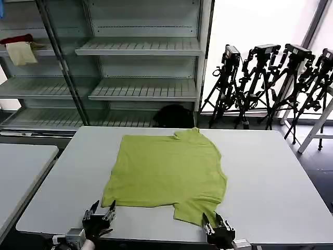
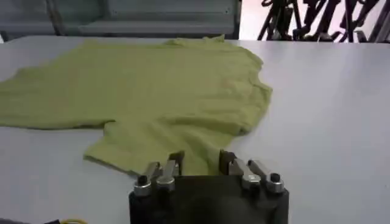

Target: Fold and organize the clothes.

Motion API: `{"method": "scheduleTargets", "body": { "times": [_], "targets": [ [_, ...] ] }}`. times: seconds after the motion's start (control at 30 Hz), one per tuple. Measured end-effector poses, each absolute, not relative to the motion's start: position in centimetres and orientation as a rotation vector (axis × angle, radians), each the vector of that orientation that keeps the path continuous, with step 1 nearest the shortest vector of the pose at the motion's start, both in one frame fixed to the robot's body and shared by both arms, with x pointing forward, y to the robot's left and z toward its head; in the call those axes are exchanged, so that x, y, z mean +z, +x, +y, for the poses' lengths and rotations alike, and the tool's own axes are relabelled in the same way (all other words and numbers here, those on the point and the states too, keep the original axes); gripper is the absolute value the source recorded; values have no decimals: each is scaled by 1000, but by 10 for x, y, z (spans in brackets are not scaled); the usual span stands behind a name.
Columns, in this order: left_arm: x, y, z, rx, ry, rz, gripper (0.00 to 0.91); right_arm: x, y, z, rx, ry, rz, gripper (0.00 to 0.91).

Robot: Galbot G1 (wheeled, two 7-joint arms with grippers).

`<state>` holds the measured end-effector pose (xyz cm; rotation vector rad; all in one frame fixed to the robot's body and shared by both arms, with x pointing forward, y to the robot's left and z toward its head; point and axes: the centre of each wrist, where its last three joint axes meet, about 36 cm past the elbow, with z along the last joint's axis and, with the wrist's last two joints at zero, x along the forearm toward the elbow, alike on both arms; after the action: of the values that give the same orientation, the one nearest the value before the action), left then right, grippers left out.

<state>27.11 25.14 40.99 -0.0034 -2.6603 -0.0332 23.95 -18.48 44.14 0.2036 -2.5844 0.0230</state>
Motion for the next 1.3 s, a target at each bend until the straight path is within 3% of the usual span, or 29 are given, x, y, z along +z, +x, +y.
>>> {"method": "scheduleTargets", "body": {
  "times": [0.5, 1.0, 1.3],
  "targets": [
    [411, 276, 255, -23, -25, -2686, 0, 457, 249, -185, -26, 169, -2665, 0],
    [446, 313, 256, 74, -50, -2793, 0, 471, 305, -183, -63, 135, -2797, 0],
    [444, 345, 255, 98, -43, -2802, 0, 469, 349, -178, -54, 152, -2841, 0]
  ]
}}
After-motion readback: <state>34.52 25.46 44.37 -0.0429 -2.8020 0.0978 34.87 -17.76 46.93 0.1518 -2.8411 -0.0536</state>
